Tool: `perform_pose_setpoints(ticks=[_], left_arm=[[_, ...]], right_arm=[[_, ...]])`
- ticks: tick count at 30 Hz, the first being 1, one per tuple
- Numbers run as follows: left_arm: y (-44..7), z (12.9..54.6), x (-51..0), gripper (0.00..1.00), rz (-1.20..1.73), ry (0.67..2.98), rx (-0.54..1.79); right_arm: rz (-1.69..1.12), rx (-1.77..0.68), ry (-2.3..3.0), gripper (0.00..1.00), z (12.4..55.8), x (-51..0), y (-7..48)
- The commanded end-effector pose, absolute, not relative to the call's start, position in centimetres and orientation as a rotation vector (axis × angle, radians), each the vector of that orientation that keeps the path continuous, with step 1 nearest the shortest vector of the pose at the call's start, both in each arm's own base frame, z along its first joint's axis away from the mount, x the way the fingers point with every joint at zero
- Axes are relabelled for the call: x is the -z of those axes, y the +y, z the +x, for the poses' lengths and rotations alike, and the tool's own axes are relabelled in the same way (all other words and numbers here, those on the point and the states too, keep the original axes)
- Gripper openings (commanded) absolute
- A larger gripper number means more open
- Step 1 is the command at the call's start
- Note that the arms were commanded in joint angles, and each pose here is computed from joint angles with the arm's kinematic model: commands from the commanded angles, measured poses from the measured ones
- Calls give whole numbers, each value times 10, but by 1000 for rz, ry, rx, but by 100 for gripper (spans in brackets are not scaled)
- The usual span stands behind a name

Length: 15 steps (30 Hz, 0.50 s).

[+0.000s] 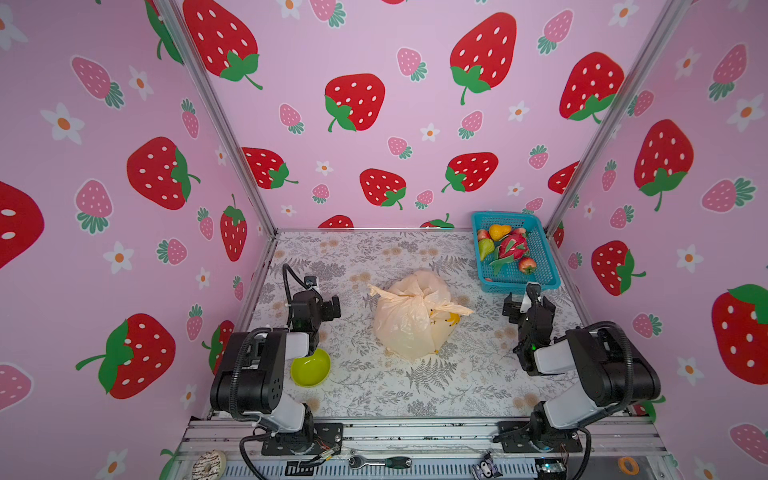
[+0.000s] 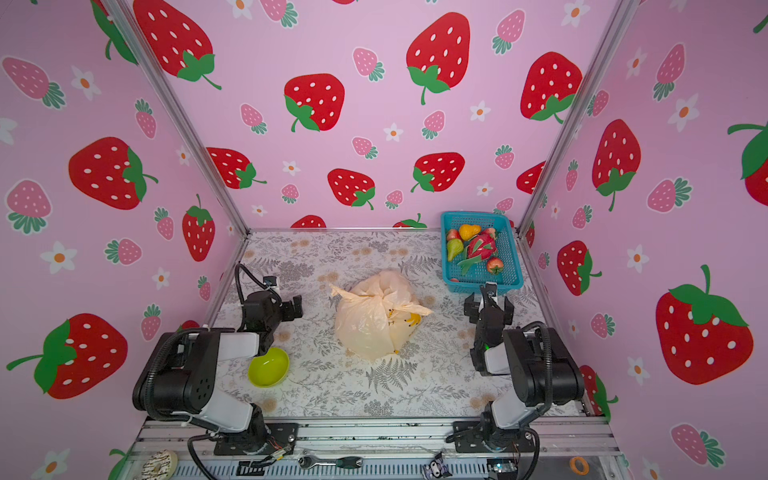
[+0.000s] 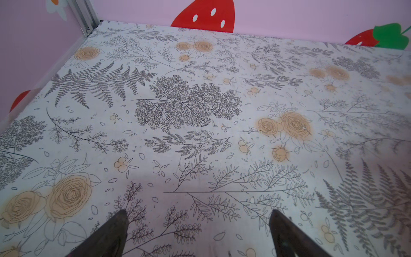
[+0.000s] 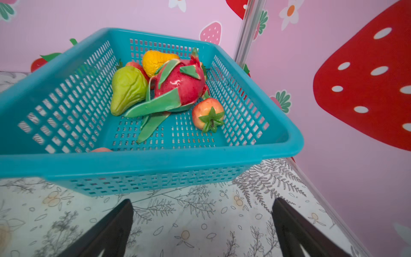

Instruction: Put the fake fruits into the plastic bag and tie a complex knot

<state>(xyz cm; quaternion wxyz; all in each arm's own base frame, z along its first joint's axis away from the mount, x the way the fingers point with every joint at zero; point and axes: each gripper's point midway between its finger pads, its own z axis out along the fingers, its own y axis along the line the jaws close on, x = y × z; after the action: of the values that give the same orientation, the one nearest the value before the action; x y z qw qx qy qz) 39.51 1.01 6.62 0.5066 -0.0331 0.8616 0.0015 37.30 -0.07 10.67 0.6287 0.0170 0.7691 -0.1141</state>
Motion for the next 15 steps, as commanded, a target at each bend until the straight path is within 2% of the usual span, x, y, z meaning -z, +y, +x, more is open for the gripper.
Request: perform_pose_setpoints(ticks=[1, 15], left_arm=[[9, 404, -86, 99, -61, 2000, -11], [9, 404, -85, 99, -61, 2002, -11]], right_arm=[[49, 231, 1697, 100, 377, -123, 1], [45, 230, 1699, 100, 378, -124, 2]])
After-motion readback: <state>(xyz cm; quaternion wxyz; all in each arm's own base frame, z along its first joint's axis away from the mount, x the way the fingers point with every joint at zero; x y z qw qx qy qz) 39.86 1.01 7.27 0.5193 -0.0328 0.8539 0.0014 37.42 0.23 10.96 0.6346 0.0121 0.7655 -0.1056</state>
